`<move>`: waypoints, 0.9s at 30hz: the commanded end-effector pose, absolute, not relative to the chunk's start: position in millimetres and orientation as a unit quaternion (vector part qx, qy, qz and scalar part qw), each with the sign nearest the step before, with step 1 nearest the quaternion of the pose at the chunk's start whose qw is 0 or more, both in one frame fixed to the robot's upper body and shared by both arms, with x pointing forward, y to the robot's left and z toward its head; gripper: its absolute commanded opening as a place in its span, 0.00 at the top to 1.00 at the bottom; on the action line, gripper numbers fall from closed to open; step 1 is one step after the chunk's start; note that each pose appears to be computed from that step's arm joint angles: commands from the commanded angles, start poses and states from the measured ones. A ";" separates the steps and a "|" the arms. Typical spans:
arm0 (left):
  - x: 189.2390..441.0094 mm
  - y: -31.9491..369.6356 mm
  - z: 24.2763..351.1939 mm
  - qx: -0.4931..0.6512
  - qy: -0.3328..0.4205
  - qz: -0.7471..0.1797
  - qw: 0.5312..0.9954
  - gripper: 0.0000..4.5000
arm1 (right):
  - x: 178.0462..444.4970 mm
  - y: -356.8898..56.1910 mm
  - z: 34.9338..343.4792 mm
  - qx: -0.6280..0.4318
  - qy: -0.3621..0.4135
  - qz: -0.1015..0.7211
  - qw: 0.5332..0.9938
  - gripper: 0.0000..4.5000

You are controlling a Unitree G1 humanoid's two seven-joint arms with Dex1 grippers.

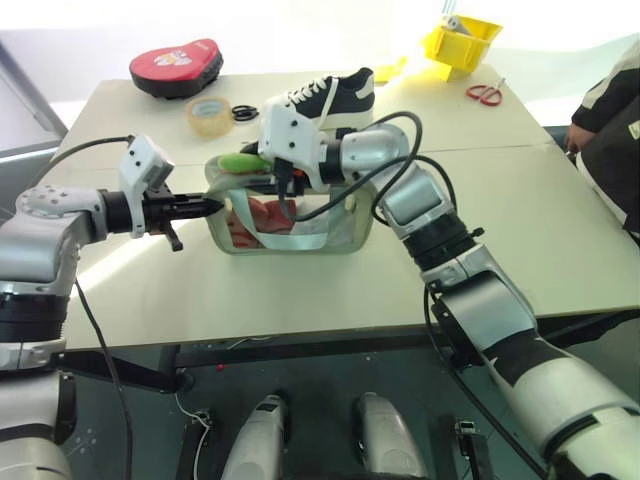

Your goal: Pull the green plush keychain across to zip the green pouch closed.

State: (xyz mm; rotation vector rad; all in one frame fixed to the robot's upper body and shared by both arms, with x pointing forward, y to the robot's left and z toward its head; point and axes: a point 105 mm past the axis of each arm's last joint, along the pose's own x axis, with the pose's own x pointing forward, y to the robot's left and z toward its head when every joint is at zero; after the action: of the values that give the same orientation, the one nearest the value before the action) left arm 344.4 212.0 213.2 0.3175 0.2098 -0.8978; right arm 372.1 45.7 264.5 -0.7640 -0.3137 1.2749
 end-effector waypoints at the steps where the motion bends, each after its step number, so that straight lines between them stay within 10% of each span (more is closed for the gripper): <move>1: 340.4 213.7 230.0 0.167 0.071 -0.428 0.885 1.00 | 367.2 40.0 293.8 -0.361 -0.191 0.560 0.721 0.98; 11: 340.7 213.7 227.8 0.166 0.077 -0.431 0.884 1.00 | 389.3 -50.2 310.7 -0.376 -0.150 0.467 0.786 1.00; 20: 339.2 214.0 224.0 0.166 0.085 -0.435 0.881 1.00 | 399.1 -164.8 267.4 -0.384 -0.038 0.336 0.859 1.00; 27: 343.6 212.0 227.1 0.171 0.085 -0.438 0.878 1.00 | 396.2 -174.0 223.4 -0.319 -0.004 0.301 0.899 1.00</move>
State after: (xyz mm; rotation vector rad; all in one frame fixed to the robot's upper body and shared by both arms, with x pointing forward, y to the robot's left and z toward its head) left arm 341.6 200.7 212.6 0.3239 0.2094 -0.9630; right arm 392.6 -153.7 221.1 -0.7009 -0.0257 0.7264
